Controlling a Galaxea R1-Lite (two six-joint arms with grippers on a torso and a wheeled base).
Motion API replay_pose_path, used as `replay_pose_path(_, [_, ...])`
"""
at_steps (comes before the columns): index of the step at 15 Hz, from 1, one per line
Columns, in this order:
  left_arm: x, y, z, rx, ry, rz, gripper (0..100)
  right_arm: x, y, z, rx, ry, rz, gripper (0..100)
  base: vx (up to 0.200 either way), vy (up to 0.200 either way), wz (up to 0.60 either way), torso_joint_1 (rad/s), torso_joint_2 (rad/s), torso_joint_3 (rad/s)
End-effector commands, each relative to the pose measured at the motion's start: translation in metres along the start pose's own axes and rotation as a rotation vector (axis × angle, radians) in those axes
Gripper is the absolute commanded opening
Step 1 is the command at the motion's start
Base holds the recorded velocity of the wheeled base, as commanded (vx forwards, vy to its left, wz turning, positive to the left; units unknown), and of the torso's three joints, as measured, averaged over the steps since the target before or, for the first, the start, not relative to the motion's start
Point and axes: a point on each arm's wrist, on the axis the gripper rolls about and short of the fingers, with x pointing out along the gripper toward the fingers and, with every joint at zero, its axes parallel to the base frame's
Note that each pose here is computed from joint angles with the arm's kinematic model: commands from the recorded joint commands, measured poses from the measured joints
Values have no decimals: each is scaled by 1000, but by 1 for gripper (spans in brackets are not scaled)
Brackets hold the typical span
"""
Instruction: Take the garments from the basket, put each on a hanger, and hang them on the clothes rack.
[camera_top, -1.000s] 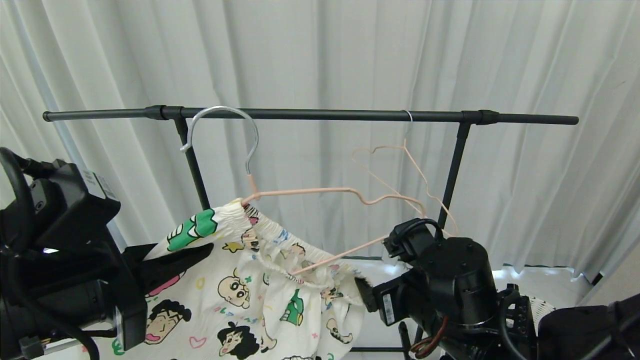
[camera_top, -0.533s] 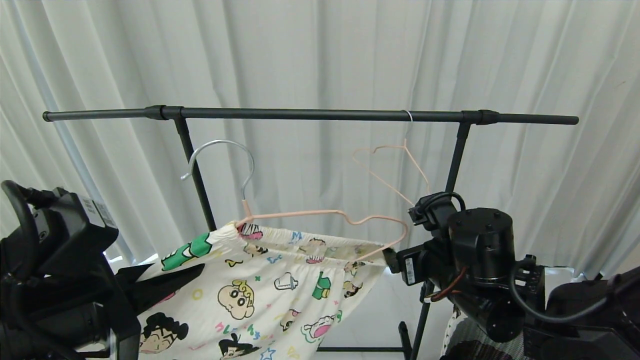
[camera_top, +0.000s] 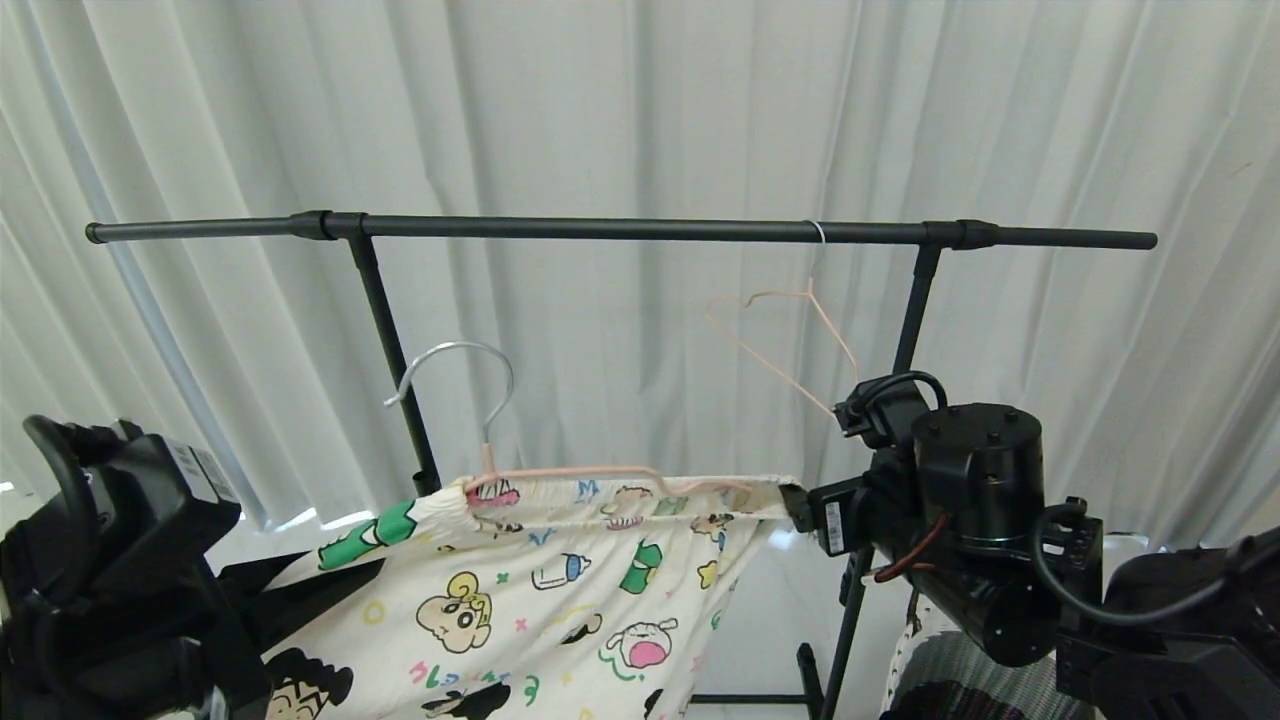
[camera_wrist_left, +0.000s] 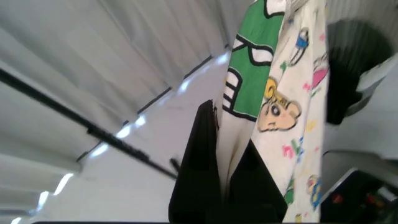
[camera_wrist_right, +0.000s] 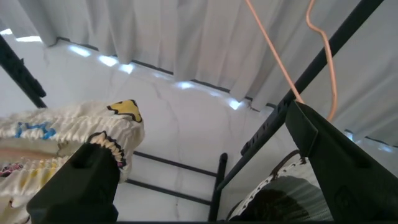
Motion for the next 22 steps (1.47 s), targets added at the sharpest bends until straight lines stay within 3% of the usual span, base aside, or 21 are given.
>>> replay_pose_path(1, [4,0,-10,9,52,5,0,-1,-2,3,5,-11,-2,100,0,0,0,0,0,0])
replay_pose_path(4, [15,4,-15,9,118,20,0,-3,-4,14,-6,-43,5,100,0,0,0,0,0,0])
replay_pose_path(6, [22,9,-13,8,169,84,0,-6,-3,24,-2,-75,27,100,0,0,0,0,0,0])
replay_pose_path(8, [28,14,-8,11,182,115,0,-11,1,29,-26,-94,54,100,0,0,0,0,0,0])
replay_pose_path(11, [45,26,1,-8,245,219,0,-32,26,32,-72,-124,166,100,0,0,0,0,0,0])
replay_pose_path(16, [55,27,9,-85,250,259,0,-63,67,31,-144,-160,326,100,0,0,0,0,0,0])
replay_pose_path(21, [52,18,13,-95,184,208,0,-66,66,32,-173,-162,336,100,0,0,0,0,0,0])
replay_pose_path(22, [49,13,13,-89,138,132,0,-68,54,36,-216,-145,377,100,0,0,0,0,0,0])
